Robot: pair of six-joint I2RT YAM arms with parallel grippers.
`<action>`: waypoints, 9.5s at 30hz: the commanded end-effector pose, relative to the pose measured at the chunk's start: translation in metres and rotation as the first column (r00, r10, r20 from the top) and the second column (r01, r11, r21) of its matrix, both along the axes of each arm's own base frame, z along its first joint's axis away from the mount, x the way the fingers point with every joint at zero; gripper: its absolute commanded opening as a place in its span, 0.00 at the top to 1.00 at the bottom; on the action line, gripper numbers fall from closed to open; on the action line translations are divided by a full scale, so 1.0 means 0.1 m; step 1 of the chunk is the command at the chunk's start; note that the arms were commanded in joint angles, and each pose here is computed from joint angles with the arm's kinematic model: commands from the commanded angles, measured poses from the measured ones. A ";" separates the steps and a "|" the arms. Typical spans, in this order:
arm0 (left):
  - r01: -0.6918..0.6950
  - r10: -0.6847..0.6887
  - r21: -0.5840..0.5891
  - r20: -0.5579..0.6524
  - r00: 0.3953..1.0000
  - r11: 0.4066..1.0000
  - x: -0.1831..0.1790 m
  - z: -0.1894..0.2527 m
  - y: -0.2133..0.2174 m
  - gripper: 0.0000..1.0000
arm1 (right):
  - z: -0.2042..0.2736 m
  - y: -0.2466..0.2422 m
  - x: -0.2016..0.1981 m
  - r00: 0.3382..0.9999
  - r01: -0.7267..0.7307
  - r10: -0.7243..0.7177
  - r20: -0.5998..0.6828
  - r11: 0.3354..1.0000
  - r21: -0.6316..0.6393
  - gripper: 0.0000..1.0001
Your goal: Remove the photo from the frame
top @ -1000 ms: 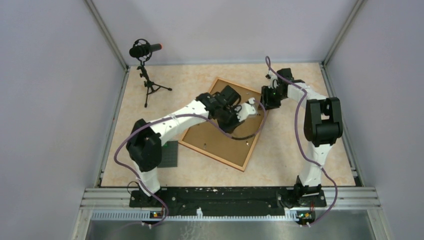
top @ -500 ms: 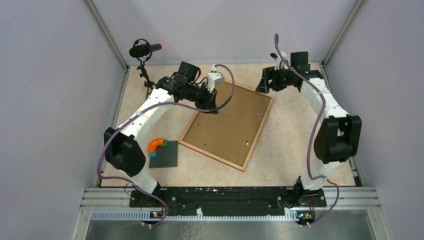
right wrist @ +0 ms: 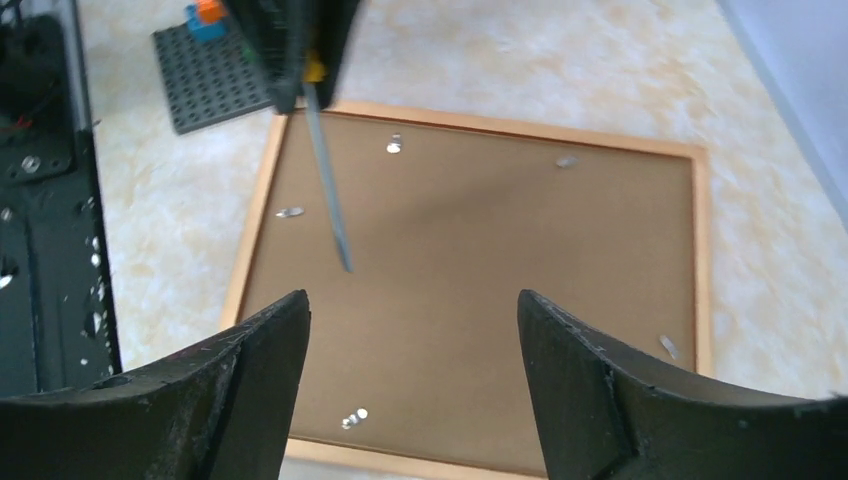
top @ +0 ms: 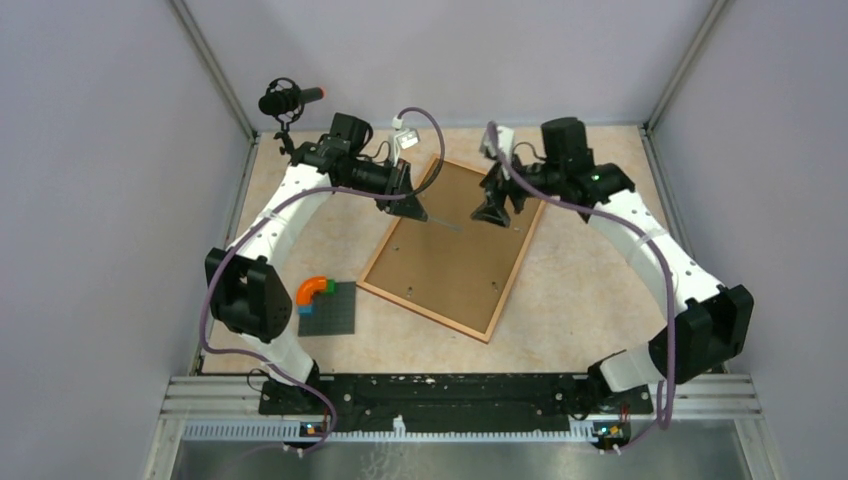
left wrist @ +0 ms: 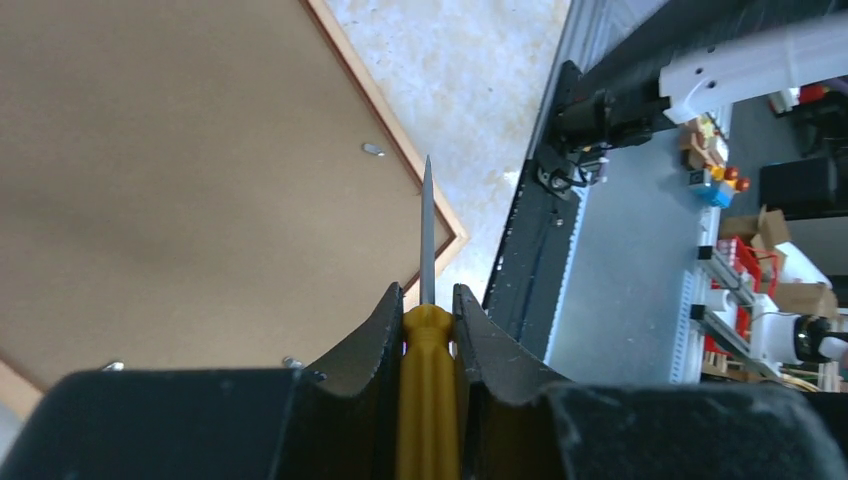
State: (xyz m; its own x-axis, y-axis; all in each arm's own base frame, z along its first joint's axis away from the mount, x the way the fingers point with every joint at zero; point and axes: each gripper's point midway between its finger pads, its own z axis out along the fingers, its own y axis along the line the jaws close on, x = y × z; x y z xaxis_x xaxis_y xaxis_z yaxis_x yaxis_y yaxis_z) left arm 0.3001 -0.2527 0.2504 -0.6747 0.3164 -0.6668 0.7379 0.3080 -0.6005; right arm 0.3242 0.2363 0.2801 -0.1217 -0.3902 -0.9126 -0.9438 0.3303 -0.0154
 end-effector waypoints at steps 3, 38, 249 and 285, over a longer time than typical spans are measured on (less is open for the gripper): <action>0.026 -0.032 -0.098 -0.061 0.998 0.995 -0.11 0.19 -0.08 1.00 | -0.03 0.44 -0.39 0.953 -0.155 0.188 0.238 0.976 -0.153 0.33; 0.036 -0.049 -0.163 -0.074 0.996 0.986 -0.24 0.24 -0.10 1.00 | -0.40 0.80 -0.35 0.942 -0.093 0.185 0.279 0.946 -0.312 0.60; 0.351 -0.808 0.791 0.284 0.516 0.502 -1.19 -1.69 -0.93 1.00 | -2.06 -1.28 -0.37 0.238 0.621 -0.290 -0.927 0.779 -0.084 0.15; 0.412 -0.750 0.660 0.372 0.547 0.628 -1.28 -1.13 -1.21 1.00 | -2.17 -0.75 -0.20 0.123 0.609 0.045 -0.991 0.785 0.112 0.33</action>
State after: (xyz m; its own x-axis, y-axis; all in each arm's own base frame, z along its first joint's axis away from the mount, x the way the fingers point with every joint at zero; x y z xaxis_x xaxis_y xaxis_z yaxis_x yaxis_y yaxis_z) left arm 0.1737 -0.3581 0.0945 0.2245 0.9072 -0.3557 0.9733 -0.2270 0.0352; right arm 0.2862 0.1580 0.0541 -0.9702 0.2331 0.0667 0.1298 0.2672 0.9549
